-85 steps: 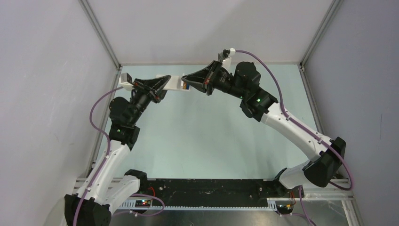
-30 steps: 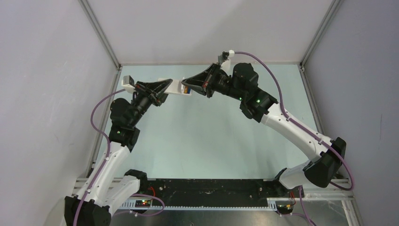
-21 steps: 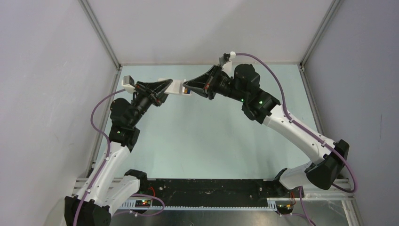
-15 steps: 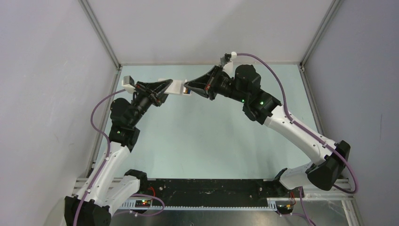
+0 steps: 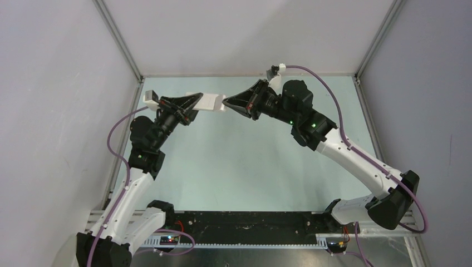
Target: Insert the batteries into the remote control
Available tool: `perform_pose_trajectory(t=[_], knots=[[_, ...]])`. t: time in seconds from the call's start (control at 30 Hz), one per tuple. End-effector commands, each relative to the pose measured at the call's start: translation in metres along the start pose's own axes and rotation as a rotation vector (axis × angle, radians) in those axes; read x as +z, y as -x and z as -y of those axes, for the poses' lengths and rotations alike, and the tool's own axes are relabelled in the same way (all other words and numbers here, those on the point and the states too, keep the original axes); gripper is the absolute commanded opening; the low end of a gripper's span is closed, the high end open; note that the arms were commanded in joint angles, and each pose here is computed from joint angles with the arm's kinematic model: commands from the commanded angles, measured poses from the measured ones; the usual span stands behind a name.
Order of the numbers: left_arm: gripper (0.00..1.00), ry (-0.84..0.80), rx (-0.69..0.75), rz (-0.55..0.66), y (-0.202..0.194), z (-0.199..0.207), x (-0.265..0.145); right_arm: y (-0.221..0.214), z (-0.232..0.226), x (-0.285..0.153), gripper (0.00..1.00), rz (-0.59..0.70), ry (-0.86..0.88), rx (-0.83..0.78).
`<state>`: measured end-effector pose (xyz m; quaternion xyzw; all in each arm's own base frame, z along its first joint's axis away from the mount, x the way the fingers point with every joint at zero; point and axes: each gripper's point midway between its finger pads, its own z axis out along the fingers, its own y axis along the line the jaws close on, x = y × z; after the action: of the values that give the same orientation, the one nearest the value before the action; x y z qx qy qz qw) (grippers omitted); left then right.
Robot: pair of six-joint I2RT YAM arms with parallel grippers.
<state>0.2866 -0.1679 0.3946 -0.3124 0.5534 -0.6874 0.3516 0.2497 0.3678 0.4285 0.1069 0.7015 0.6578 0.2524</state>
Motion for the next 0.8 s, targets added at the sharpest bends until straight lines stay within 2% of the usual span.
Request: perform_pose_trajectory(t=[0.0,0.47,0.53,0.63,0.77], knots=[[0.0,-0.146,-0.016,-0.038,-0.012,0.048,-0.011,0.004,0.032,0.0,0.08,0.023,-0.094,0.009],[0.0,-0.108,-0.061,-0.027,-0.008,0.032,-0.011,0.014,0.032,0.001,0.08,0.084,-0.095,0.032],[0.0,-0.095,-0.069,-0.023,-0.008,0.027,-0.011,0.013,0.031,0.002,0.11,0.079,-0.088,0.032],[0.0,-0.075,-0.078,-0.018,-0.006,0.022,-0.01,0.01,0.034,0.003,0.24,0.066,-0.098,0.044],[0.0,-0.05,-0.086,-0.011,-0.005,0.014,-0.01,0.009,0.037,0.002,0.36,0.067,-0.113,0.047]])
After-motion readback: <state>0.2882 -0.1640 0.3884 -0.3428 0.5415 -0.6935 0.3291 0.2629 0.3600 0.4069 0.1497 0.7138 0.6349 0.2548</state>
